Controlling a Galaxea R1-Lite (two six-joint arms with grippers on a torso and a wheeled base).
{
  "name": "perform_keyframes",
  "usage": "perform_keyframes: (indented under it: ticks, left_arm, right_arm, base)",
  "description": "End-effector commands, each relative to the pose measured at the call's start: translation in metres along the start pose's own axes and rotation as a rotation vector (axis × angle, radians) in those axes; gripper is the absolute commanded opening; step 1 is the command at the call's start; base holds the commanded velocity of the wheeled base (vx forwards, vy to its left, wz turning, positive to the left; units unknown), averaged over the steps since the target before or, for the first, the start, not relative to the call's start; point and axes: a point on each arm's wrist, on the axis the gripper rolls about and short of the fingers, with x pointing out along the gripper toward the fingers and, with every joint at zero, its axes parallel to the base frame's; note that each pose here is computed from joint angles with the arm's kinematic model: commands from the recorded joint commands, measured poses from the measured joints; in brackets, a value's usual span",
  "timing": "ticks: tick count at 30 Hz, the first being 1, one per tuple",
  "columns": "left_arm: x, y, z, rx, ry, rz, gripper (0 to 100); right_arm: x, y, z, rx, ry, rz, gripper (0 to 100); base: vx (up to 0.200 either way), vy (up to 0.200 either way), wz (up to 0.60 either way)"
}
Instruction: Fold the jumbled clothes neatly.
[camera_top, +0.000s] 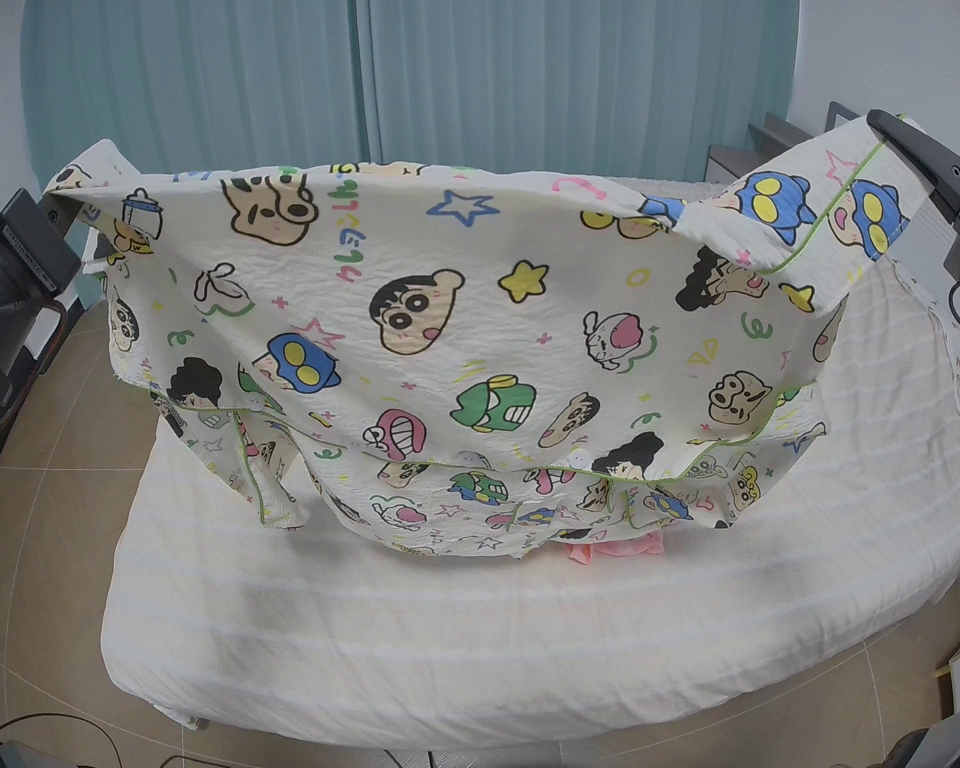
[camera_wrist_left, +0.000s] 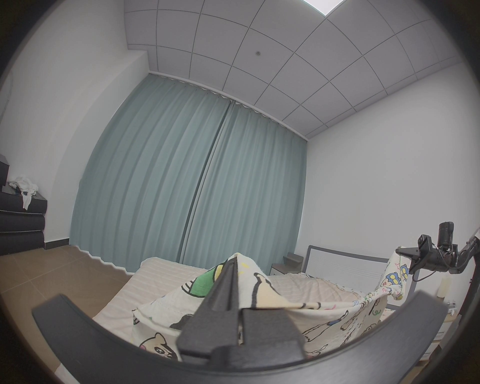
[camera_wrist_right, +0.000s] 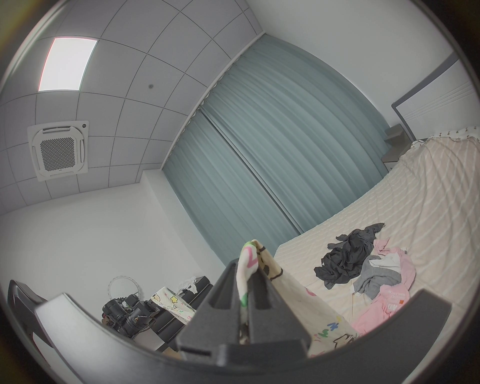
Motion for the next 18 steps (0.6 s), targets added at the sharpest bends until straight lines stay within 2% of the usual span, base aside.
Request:
perform_keyframes:
  ticks: [1,10,18]
  left_arm:
    - [-0.0021,0.0006,-0.0015,0.002,0.006,0.001,0]
    - [-0.0061,0.0018,-0.0048,0.0,0.018,0.0,0]
    - [-0.005,0.0009,-0.0069,0.001,0.029,-0.025,0]
  right_arm:
    - [0.0009,-0.0009,-0.0014,0.001,0.006,-0.002,0]
    - [0.0006,-0.0003,-0.0006,0.001,0.002,0.0,0]
    - [0.0001,-0.0004,-0.0003,0.0,0.002,-0.001,0]
  base:
    - [0.0,0.0,0.0]
    - [0.0,0.0,0.0]
    - [0.0,-0.2,0.0]
